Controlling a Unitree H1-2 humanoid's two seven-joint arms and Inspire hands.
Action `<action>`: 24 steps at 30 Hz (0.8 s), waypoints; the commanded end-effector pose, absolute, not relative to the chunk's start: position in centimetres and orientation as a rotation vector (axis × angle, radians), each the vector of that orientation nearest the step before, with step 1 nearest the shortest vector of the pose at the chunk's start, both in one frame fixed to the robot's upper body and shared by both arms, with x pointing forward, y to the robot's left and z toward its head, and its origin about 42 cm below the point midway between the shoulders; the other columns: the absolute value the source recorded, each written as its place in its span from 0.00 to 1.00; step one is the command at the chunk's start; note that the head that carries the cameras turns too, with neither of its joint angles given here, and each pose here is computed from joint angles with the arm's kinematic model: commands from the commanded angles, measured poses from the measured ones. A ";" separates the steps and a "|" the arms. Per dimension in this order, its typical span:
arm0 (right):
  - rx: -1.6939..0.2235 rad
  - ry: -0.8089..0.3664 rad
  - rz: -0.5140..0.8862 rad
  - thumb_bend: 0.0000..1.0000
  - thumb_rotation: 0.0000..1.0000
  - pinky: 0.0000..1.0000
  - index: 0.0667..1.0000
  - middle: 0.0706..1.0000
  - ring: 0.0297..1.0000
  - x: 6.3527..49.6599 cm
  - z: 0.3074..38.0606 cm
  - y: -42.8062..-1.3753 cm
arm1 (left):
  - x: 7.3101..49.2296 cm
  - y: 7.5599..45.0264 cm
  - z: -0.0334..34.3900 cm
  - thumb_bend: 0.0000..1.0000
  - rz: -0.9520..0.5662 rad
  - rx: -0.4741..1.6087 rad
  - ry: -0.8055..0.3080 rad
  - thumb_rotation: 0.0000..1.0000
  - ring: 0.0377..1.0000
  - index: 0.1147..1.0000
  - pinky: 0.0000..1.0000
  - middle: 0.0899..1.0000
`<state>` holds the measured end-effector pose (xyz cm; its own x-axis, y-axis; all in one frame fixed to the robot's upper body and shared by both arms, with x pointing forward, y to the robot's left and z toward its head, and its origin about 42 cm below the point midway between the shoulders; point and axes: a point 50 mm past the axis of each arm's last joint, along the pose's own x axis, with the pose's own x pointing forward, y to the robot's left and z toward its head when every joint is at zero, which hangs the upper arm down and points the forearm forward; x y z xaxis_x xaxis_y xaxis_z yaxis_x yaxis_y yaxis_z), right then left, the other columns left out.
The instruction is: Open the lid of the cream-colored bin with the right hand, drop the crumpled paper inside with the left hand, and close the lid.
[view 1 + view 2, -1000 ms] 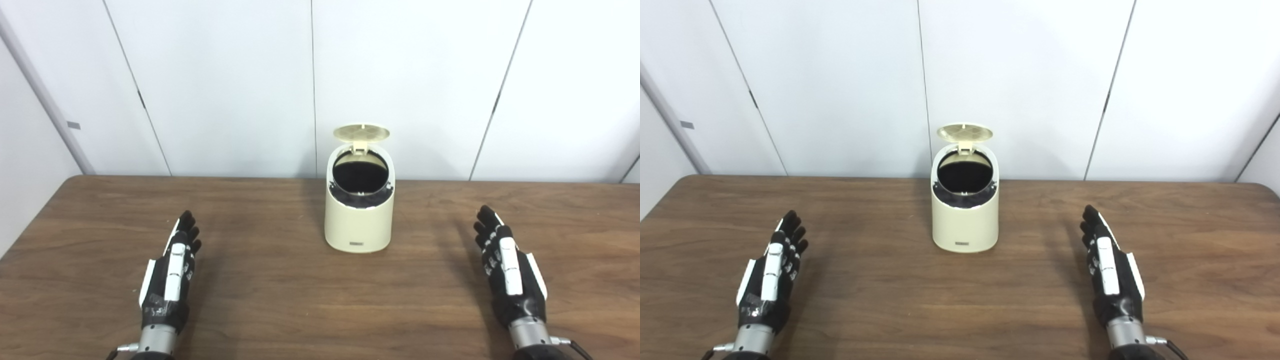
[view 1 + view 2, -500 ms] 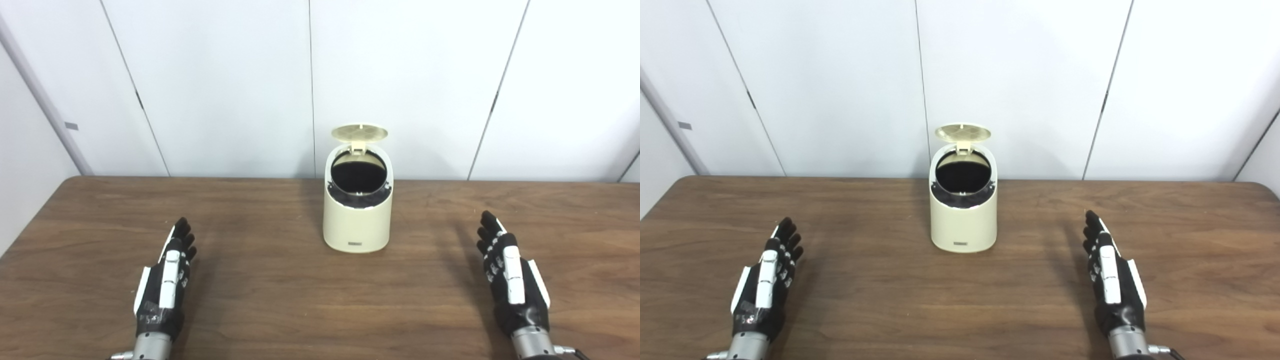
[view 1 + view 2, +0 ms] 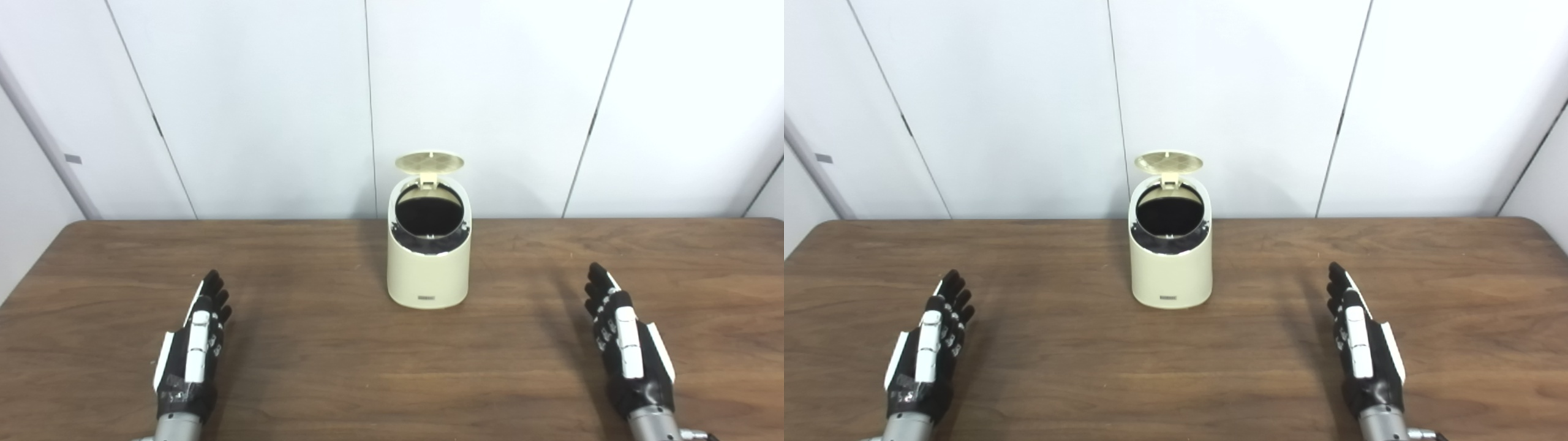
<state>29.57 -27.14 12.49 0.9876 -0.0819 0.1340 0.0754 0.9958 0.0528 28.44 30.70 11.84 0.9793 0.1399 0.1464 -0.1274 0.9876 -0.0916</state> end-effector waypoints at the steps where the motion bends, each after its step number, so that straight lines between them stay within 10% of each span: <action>1: 0.032 -0.168 -0.089 0.48 0.96 1.00 0.91 0.96 0.97 29.4 13.0 -27.7 | 28.3 31.3 12.6 0.56 0.124 -0.060 -0.189 0.91 1.00 1.00 1.00 1.00; 24: -0.421 -0.353 -0.024 0.59 1.00 0.88 0.89 0.92 0.90 34.0 20.7 -25.3 | 28.2 31.3 11.7 0.54 0.125 -0.061 -0.153 0.89 1.00 1.00 1.00 1.00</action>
